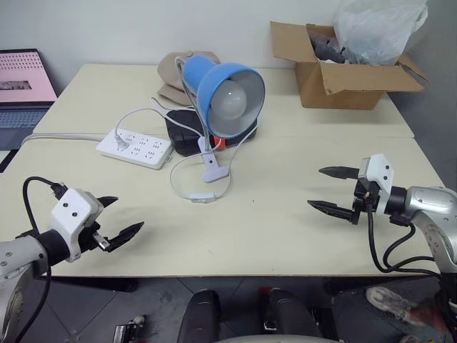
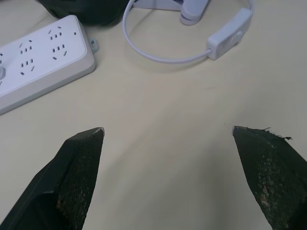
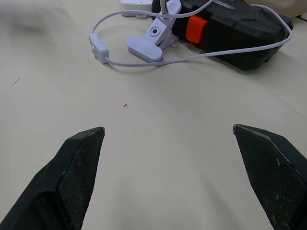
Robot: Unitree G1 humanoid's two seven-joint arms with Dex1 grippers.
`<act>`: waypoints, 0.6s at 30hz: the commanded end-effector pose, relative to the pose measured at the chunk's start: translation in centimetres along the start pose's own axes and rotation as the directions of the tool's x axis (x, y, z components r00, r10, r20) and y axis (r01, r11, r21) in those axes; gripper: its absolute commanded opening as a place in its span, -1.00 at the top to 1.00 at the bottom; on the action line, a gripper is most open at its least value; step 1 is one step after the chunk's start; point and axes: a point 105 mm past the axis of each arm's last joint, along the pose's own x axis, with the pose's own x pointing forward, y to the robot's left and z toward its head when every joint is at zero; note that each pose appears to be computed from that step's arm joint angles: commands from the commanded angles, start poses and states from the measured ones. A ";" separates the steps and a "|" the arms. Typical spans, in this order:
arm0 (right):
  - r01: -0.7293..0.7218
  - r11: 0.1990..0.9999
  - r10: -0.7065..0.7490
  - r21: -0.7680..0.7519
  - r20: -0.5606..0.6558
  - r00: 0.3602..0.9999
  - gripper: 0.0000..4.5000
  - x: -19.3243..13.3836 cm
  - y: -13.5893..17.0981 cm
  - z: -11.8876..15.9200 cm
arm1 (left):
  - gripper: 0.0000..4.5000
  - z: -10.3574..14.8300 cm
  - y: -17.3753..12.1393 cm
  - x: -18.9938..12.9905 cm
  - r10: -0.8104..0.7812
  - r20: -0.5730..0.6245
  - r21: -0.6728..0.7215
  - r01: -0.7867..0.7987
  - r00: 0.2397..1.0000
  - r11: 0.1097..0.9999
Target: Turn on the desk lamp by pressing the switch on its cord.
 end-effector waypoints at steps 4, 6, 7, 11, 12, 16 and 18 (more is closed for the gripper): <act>-0.014 0.999 0.015 -0.046 0.027 1.000 -1.00 0.2 0.1 1.0 | -0.98 1.0 -0.4 -0.2 -0.040 0.016 0.054 0.039 0.999 0.998; -0.016 0.999 0.017 -0.046 0.025 1.000 -1.00 0.3 0.2 1.0 | -0.98 1.3 -0.3 -0.1 -0.038 0.032 0.058 0.036 0.999 0.998; -0.017 0.999 0.018 -0.046 0.026 1.000 -1.00 0.4 0.3 1.0 | -0.98 1.4 -0.1 0.0 -0.036 0.035 0.074 0.033 0.999 0.997; -0.017 0.999 0.019 -0.046 0.028 0.999 -1.00 0.6 0.4 1.1 | -0.98 2.2 1.0 0.1 -0.010 0.080 0.105 0.002 0.997 0.994; -0.017 0.999 0.018 -0.046 0.029 0.999 -1.00 0.6 0.4 1.1 | -0.98 2.2 1.2 0.2 -0.013 0.083 0.100 0.005 0.996 0.995; -0.019 0.998 0.021 -0.052 0.032 0.999 -1.00 1.1 0.6 1.3 | -0.98 3.2 1.3 0.6 -0.066 0.129 0.168 0.043 0.989 0.985; -0.021 0.998 0.023 -0.053 0.026 0.999 -1.00 1.3 0.8 1.3 | -0.98 3.0 0.5 0.9 -0.141 0.097 0.195 0.120 0.985 0.973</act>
